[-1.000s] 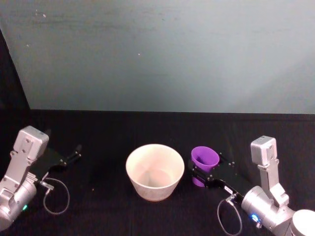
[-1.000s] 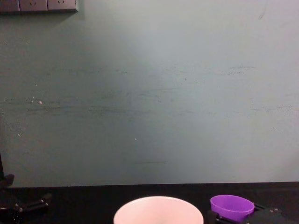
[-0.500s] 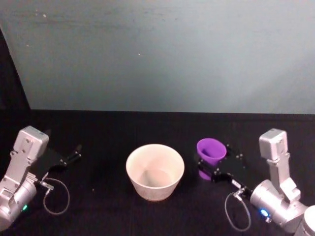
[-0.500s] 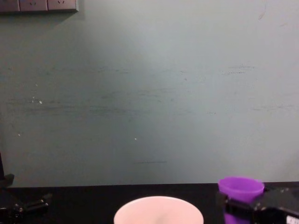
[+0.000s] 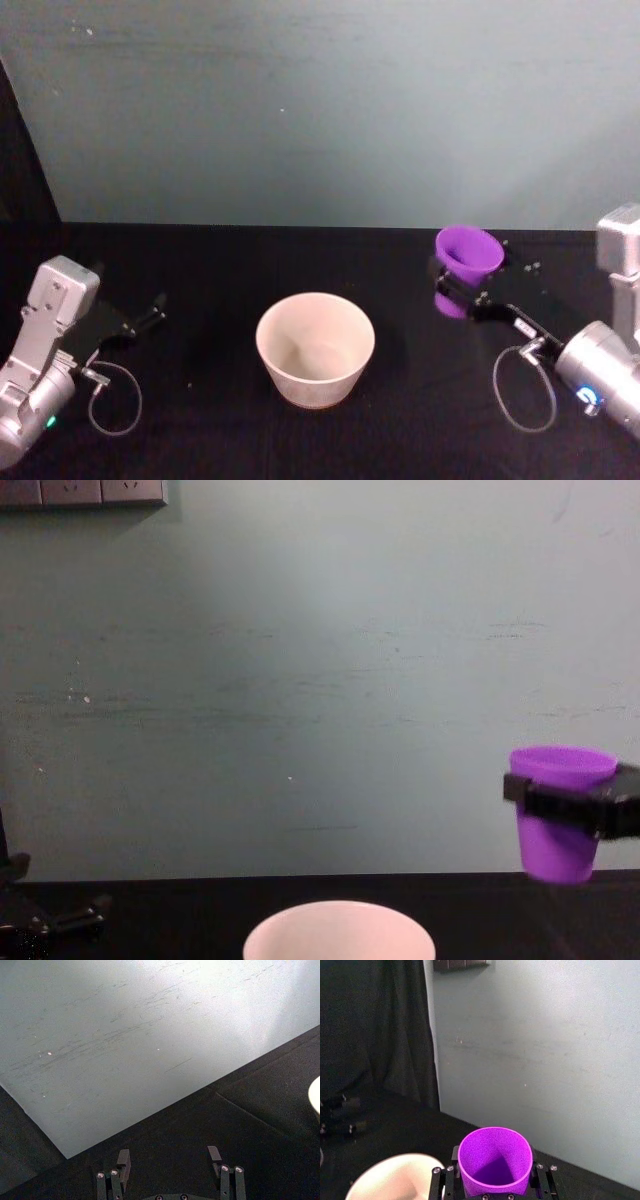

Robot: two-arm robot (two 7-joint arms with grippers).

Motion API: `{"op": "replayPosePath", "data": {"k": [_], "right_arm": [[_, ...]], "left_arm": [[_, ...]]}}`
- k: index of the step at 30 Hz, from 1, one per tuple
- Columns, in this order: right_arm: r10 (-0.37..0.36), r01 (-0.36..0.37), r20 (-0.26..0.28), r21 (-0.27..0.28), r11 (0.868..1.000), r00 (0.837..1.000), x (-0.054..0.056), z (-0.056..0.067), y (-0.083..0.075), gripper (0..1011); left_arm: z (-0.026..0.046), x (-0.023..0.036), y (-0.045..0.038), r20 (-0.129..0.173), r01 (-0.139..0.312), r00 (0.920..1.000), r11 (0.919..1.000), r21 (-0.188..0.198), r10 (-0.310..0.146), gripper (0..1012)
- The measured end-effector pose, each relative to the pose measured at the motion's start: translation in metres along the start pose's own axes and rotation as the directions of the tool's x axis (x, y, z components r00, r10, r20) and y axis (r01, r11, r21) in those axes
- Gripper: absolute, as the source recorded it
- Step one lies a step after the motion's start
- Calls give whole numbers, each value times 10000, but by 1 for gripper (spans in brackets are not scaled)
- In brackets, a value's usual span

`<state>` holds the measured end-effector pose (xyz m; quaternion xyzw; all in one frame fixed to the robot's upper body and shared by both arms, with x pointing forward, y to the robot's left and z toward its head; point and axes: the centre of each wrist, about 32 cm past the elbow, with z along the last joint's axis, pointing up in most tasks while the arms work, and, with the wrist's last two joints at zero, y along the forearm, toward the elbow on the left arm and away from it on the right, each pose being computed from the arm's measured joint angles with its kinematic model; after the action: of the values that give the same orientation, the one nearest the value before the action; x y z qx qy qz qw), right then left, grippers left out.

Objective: Pick up the cup and pour the mung beans from the cup into the bowl.

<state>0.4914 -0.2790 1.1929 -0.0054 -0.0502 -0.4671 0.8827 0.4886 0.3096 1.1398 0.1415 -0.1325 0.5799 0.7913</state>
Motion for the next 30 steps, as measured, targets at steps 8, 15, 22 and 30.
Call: {"op": "replayPosePath", "data": {"k": [8,15,22,30], "right_arm": [[35,-34,-39,259,9997,10000,75,294,-33,736],[91,-94,114,317,9995,9999,88,442,-9,736],[86,-88,81,291,9995,9999,87,426,-9,736],[75,-77,63,287,9996,10000,87,413,-10,735]], "left_arm": [[0,0,0,0,-1,10000,10000,0,1,1000],[0,0,0,0,0,10000,10000,1,0,1000],[0,0,0,0,-1,10000,10000,0,1,1000],[0,0,0,0,0,10000,10000,1,0,1000]]}}
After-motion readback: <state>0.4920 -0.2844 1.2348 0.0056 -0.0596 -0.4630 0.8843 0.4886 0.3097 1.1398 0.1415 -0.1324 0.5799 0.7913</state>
